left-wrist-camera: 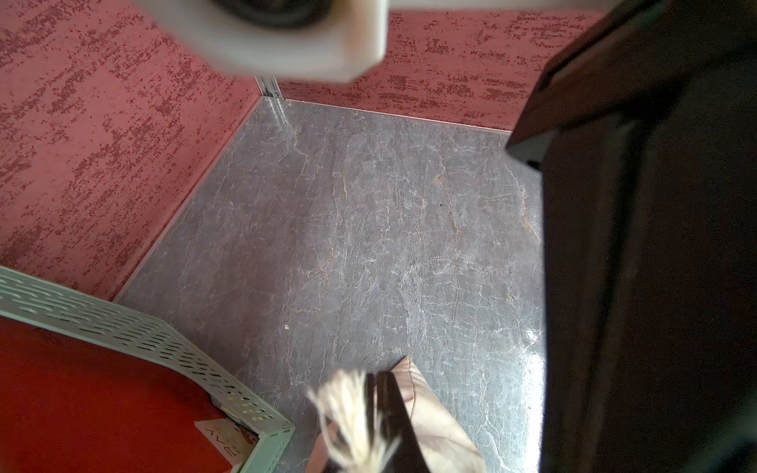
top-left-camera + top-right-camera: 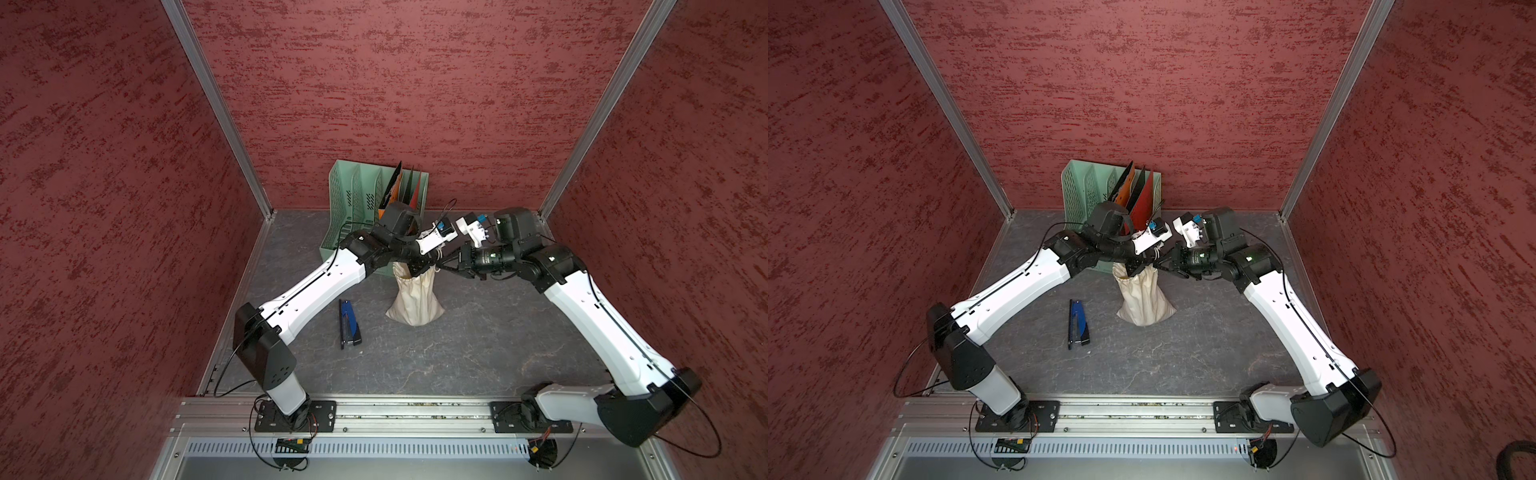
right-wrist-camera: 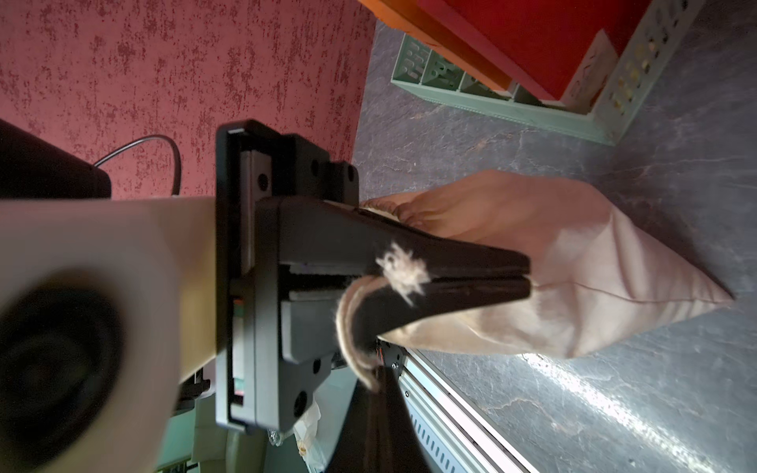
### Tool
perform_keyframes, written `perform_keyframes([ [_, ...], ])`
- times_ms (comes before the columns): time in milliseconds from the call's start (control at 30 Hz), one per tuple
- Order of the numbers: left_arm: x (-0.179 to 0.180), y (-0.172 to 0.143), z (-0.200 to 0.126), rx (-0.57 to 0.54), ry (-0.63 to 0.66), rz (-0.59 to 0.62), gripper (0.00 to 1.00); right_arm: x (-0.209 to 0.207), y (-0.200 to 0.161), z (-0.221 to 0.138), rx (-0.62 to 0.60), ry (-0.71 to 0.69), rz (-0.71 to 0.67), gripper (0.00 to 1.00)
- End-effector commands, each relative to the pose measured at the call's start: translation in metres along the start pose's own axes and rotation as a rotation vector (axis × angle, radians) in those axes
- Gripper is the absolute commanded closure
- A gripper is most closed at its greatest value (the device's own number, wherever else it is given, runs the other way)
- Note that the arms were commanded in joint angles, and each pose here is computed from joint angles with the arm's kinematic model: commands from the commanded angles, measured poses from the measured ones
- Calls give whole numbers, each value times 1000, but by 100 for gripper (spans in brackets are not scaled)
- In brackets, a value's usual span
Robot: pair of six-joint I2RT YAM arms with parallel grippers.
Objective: Close the soil bag
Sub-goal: Frap the soil bag at the center of the board.
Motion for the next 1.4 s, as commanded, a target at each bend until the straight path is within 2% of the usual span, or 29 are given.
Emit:
perform_keyframes([
  [0, 1, 6, -12, -18, 21, 27, 100, 5, -13, -38, -102, -139, -58, 100],
  [167, 3, 6, -17, -15, 42, 30, 100, 0, -14, -69, -176, -423, -55, 100],
  [367, 3, 6, -20, -7, 60, 36, 100, 14, 0, -77, -249, -593, -131, 100],
  [533, 1, 5, -22, -1, 60, 36, 98, 35, 8, -72, -330, -520, -223, 100],
  [633, 0, 4, -23, 4, 59, 36, 97, 39, 11, -74, -352, -536, -236, 100],
  [733, -2, 2, -25, 22, 61, 42, 86, 47, 14, -83, -409, -549, -274, 100],
  [833, -4, -2, -27, 35, 80, 55, 79, 61, 17, -91, -465, -485, -321, 100],
  [900, -6, -2, -30, 32, 84, 67, 80, 72, 20, -93, -482, -425, -342, 100],
  [967, -7, -3, -33, 33, 84, 75, 86, 78, 22, -91, -479, -384, -347, 100],
  [1100, -9, -5, -38, 52, 95, 89, 91, 84, 25, -88, -474, -354, -351, 100],
  [1267, -13, -14, -44, 86, 118, 99, 92, 97, 26, -102, -525, -333, -372, 100],
  [1367, -15, -20, -46, 98, 134, 94, 85, 107, 28, -108, -547, -298, -385, 100],
])
Point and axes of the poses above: each gripper's point midway between its finger pads, its own z axis out along the fingers, its own x axis along the line the jaws close on, y = z × x, the point moved 9 cm from there along -z, back along the fingers, and after that the axes turned 5 degrees about z, right-handed, at the moved point
